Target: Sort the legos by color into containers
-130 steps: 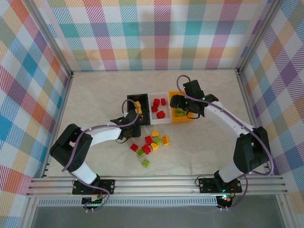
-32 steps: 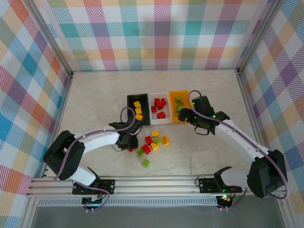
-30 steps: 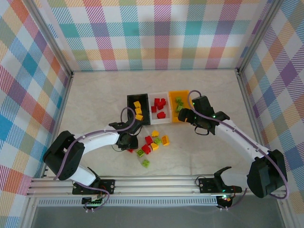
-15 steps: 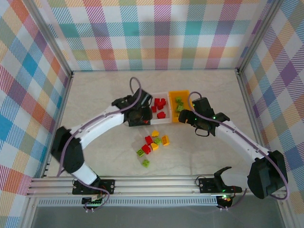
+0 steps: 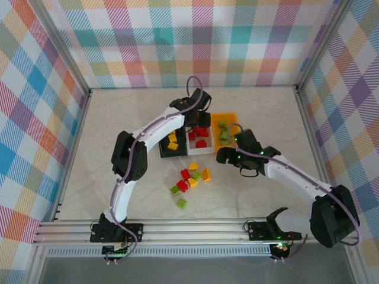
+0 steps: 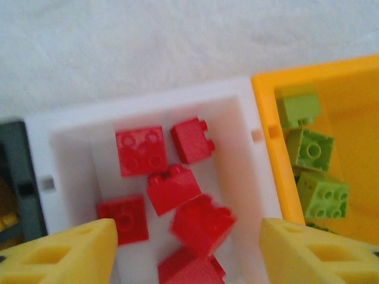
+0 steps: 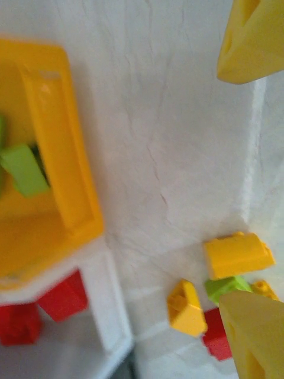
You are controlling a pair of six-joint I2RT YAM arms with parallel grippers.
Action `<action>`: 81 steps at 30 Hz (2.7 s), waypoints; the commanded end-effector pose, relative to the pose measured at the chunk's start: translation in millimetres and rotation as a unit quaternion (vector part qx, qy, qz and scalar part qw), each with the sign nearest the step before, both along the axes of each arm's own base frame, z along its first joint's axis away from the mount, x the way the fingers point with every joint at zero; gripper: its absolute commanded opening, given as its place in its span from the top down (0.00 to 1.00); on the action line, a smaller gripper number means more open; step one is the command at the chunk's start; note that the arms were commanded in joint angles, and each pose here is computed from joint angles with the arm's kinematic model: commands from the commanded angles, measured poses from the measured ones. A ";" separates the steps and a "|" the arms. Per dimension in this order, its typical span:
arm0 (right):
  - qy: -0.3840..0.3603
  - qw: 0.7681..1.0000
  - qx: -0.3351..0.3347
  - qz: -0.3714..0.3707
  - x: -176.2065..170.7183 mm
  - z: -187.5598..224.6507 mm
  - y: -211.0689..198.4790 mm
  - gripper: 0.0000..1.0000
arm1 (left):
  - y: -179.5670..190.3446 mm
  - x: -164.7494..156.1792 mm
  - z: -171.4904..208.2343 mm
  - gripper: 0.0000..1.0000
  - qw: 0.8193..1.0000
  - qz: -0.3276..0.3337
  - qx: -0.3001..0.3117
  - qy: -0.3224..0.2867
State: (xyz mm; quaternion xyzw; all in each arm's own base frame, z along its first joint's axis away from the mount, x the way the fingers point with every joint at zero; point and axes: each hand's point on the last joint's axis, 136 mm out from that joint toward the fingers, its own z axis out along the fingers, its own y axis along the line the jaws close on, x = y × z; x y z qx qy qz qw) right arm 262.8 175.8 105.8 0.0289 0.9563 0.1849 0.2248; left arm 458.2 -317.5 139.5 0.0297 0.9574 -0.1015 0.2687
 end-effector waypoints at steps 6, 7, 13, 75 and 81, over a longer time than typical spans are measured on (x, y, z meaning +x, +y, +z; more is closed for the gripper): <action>0.015 0.995 0.021 0.095 -29.3 -21.8 59.5 0.17 | 9.2 -13.0 88.2 0.14 0.995 -0.005 -0.082 -0.051; 0.020 0.995 0.018 0.098 -29.6 -25.7 62.6 0.18 | 11.7 -21.0 96.2 0.13 0.994 -0.006 -0.094 -0.055; 0.043 0.993 -0.002 0.106 -27.2 -48.5 74.9 0.26 | 44.1 -91.8 117.1 0.07 0.988 -0.010 -0.131 -0.080; -0.121 0.984 0.071 0.111 90.0 86.7 150.2 0.14 | 90.1 -269.0 -68.5 0.12 0.988 -0.107 -0.055 0.094; -0.122 0.988 0.059 0.078 72.9 84.3 112.1 0.13 | 89.6 -283.3 -83.9 0.21 0.985 -0.123 -0.013 0.119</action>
